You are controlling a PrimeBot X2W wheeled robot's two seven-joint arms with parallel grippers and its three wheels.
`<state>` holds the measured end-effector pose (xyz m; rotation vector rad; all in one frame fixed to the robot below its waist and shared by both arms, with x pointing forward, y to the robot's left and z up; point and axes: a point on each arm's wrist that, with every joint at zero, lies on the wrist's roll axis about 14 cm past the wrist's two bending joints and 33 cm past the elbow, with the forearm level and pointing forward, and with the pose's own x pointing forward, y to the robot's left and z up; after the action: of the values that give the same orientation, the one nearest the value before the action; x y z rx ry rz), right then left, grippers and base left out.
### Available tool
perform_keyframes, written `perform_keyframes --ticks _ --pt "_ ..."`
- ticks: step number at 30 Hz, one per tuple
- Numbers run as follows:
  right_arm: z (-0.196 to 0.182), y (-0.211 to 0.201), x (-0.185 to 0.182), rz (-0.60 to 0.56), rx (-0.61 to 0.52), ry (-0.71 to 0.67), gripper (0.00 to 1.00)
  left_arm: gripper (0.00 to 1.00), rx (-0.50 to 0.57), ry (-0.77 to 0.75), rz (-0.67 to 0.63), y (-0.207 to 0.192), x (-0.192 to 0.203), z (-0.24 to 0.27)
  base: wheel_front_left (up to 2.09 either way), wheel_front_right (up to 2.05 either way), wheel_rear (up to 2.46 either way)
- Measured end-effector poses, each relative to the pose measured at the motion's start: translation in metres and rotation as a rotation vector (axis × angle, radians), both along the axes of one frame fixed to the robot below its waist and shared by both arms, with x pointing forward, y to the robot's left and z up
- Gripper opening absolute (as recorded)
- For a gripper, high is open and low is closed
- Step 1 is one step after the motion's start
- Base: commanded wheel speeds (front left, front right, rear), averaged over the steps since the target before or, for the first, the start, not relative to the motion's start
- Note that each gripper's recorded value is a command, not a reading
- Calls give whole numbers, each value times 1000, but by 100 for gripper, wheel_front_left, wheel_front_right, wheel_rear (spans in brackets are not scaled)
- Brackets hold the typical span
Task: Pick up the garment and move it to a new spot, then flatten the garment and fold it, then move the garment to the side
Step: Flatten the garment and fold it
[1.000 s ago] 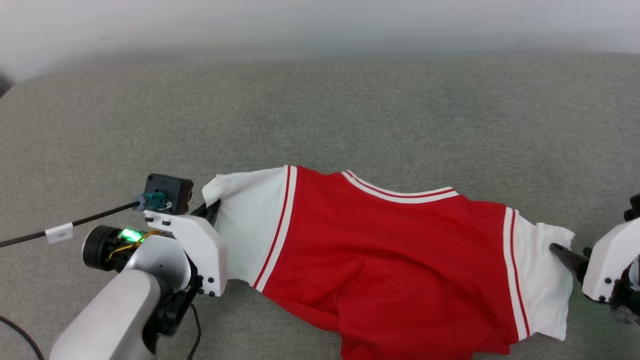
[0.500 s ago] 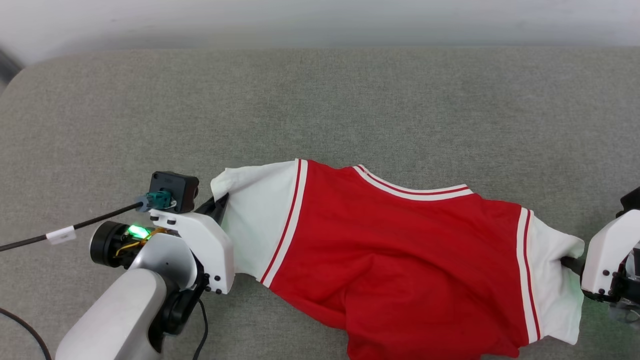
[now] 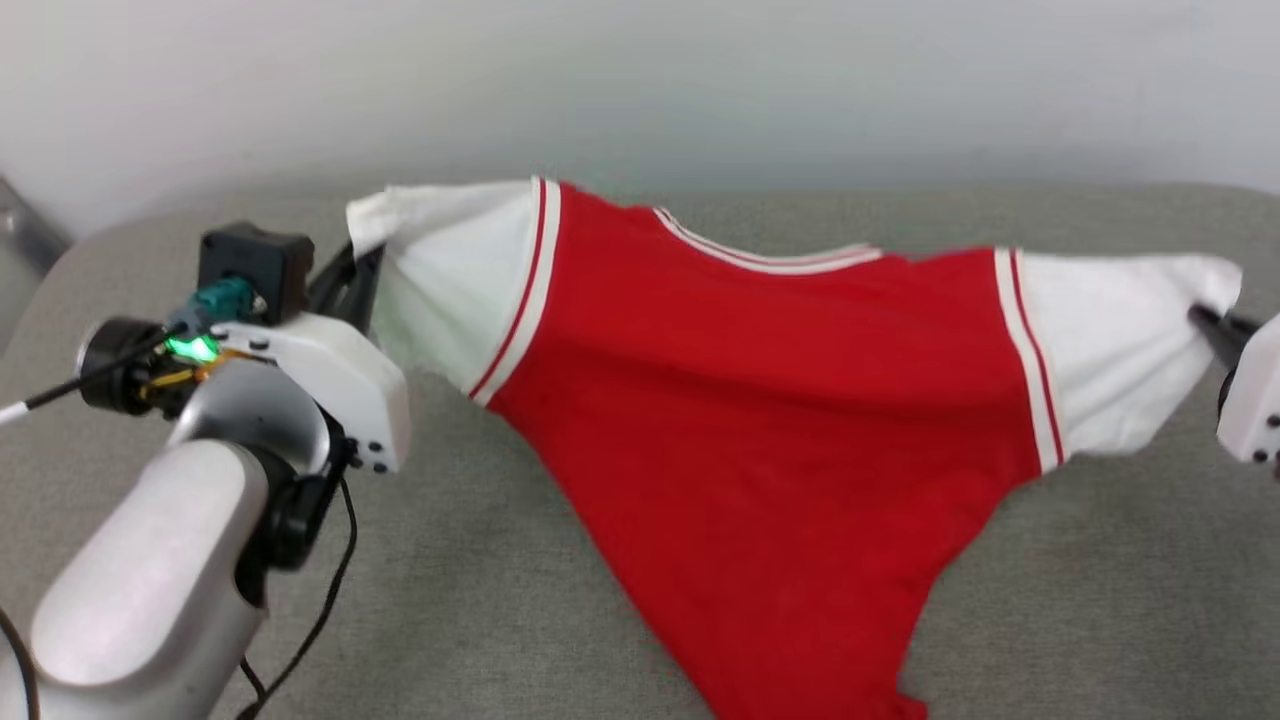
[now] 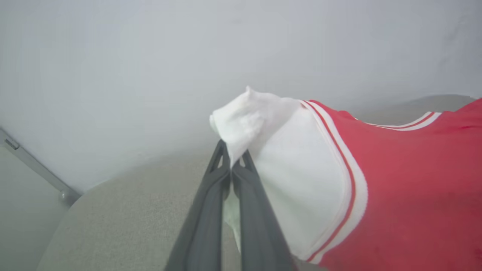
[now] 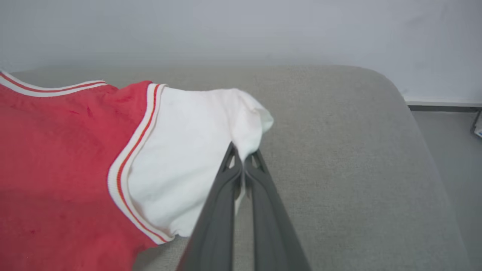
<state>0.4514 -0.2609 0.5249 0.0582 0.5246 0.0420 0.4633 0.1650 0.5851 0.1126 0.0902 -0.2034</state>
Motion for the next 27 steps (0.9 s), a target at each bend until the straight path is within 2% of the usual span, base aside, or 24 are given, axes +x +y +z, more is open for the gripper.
perform_keyframes --ticks 5,11,17,21,27 --pt "78 -7 8 7 -68 -198 0 0 4 -158 -1 -1 8 63 0 0 0" --pt "152 -8 32 11 -117 -359 0 0 -34 -244 20 8 44 113 0 0 0" --pt "207 -4 70 14 -132 -504 0 0 -49 -346 54 14 89 153 0 0 0" --pt "231 3 98 25 -149 -598 0 0 -56 -411 102 25 121 172 0 0 0" --pt "265 17 141 47 -184 -771 0 0 -91 -573 108 23 162 210 0 0 0"
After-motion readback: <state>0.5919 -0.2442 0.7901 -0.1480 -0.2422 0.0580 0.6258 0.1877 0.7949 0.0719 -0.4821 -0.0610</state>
